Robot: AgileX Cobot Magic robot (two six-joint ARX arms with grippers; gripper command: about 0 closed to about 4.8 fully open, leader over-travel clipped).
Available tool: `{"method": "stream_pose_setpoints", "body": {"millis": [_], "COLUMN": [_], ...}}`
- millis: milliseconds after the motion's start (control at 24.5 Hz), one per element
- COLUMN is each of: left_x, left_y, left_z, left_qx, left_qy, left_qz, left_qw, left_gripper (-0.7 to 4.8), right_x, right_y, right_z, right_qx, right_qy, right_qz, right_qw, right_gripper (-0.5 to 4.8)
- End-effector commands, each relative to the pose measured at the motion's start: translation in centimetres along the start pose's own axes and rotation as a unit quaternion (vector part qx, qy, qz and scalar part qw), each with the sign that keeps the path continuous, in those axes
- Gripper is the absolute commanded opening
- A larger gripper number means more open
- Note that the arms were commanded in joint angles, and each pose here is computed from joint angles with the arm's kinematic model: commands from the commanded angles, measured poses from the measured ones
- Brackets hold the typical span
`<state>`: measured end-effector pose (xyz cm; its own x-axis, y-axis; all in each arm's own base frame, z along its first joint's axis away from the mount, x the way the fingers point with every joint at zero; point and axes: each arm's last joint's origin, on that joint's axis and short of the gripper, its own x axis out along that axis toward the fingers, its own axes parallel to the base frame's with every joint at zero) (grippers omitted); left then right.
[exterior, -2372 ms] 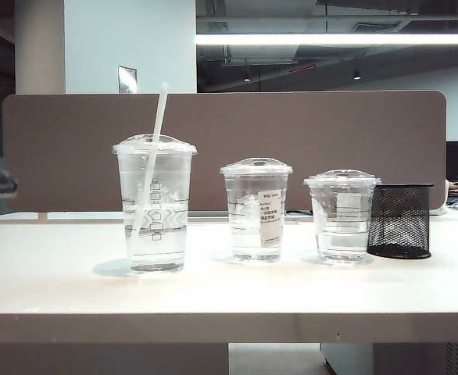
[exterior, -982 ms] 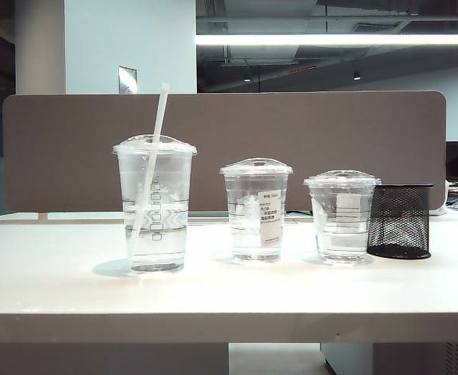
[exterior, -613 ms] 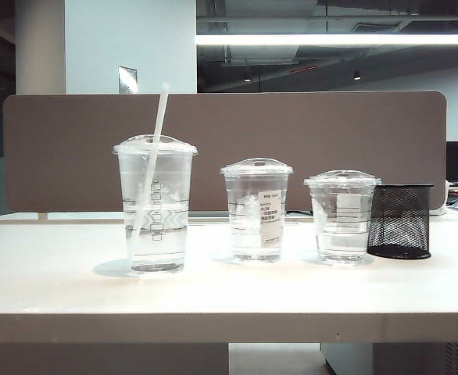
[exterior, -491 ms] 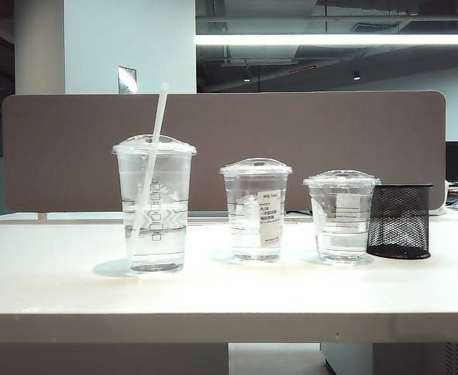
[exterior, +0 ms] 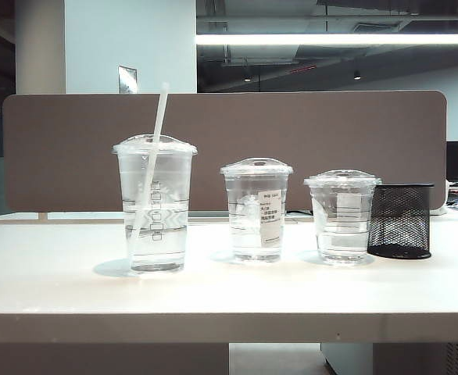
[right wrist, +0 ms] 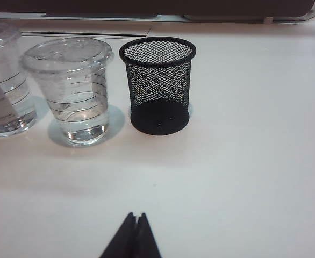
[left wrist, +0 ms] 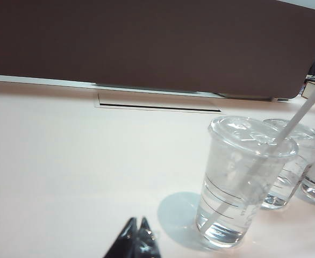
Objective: Pick up the straw and insert it into the large coffee cup.
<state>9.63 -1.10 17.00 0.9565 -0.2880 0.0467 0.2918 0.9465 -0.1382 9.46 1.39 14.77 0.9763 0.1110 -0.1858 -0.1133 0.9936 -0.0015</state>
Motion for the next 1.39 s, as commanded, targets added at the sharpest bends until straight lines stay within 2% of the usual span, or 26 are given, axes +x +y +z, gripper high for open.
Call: {"method": "stream_pose_setpoints", "body": {"millis": [41,164,204,245,327,368,450,573,1391], "left_x": [0.0,0.0,0.0,-0.1,-0.2,-0.2,-0.3,-0.4,-0.4], "left_y": [0.0,0.1,0.1,0.2,0.4,0.6,0.9,1.0,1.0], "left_z": [-0.2,-0.5,-0.8,-1.2,-1.8,-2.0,-2.0,-2.1,-2.1], "left_qx": [-0.002,0.005,0.018,0.05,0.073,0.078,0.081,0.062,0.06], "left_qy": [0.01,0.03,0.042,0.066,0.093,0.103,0.108,0.106,0.105], "left_qz": [0.0,0.002,0.009,0.017,0.037,0.067,0.112,0.142,0.142], "left_qw": [1.0,1.0,0.999,0.996,0.992,0.989,0.985,0.982,0.982], "left_gripper": [-0.03,-0.02,-0.03,-0.02,-0.02,-0.02,-0.03,-0.03,-0.03], "right_x": [0.1,0.1,0.1,0.1,0.1,0.1,0.1,0.1,0.1], "right_y": [0.0,0.0,0.0,0.0,0.0,0.0,0.0,0.0,0.0], "right_z": [-0.1,-0.1,-0.1,-0.1,-0.1,-0.1,-0.1,-0.1,-0.1], "right_qx": [0.0,0.0,0.0,0.0,0.0,0.0,0.0,0.0,0.0], "right_qy": [-0.003,-0.003,-0.003,-0.003,-0.003,-0.003,-0.003,-0.003,-0.003], "right_qz": [-0.001,-0.001,-0.001,-0.001,-0.001,-0.001,-0.001,-0.001,-0.002], "right_qw": [1.0,1.0,1.0,1.0,1.0,1.0,1.0,1.0,1.0], "right_gripper": [-0.05,-0.05,-0.05,-0.05,-0.05,-0.05,-0.05,-0.05,-0.05]}}
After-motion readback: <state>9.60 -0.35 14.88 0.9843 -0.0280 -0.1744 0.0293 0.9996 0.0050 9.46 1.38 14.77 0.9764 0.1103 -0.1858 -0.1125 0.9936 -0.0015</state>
